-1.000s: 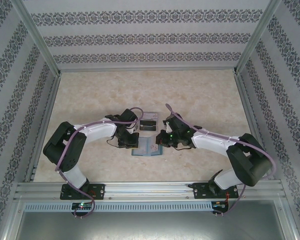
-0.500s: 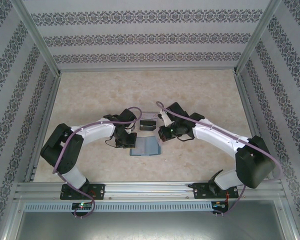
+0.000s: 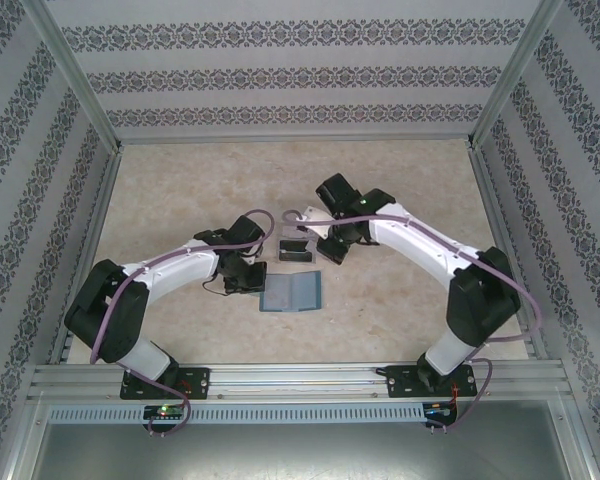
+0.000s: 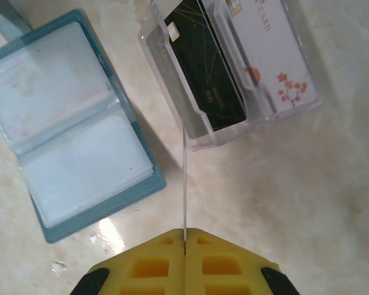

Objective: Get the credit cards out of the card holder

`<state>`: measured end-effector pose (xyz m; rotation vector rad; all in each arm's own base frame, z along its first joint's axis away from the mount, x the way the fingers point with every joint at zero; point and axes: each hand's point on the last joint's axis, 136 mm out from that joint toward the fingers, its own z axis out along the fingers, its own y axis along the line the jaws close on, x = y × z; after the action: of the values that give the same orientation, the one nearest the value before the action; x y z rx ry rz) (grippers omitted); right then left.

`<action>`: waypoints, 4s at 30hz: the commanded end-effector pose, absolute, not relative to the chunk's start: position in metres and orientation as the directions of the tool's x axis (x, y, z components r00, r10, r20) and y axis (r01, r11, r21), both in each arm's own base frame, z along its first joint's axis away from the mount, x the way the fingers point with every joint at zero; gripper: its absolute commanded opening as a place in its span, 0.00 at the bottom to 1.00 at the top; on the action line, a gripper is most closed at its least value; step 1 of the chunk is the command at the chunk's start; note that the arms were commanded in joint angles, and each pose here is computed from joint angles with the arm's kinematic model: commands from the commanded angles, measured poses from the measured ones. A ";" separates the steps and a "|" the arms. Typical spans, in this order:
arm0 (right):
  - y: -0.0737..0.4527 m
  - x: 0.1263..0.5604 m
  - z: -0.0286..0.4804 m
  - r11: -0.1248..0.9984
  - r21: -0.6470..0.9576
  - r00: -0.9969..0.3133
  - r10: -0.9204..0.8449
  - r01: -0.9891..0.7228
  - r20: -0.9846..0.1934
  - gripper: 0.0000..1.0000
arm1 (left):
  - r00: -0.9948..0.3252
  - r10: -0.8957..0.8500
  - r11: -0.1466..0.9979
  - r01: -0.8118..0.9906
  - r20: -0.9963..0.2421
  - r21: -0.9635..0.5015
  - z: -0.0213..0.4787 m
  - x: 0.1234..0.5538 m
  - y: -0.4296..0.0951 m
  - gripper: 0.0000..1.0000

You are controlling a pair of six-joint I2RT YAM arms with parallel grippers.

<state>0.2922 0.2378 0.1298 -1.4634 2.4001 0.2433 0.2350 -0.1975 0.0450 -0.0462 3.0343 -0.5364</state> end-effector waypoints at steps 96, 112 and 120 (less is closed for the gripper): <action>0.328 0.247 0.098 0.824 0.522 -0.962 -0.094 -0.220 -0.257 0.21 | -0.998 -0.034 0.922 -0.050 0.049 -0.384 0.021 0.215 -0.208 0.04; 0.374 0.232 0.040 0.826 0.546 -0.989 -0.080 -0.137 -0.127 0.11 | -0.997 -0.049 0.916 -0.066 0.053 -0.396 0.015 0.205 -0.203 0.01; 0.371 0.229 0.020 0.846 0.522 -0.994 -0.069 -0.106 -0.090 0.11 | -0.997 -0.050 0.915 -0.066 0.051 -0.399 0.014 0.203 -0.202 0.00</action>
<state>0.2303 0.3651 0.0240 -0.1500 2.9430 0.8455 0.2139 -0.2077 0.0196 -0.0801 3.0803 -0.6821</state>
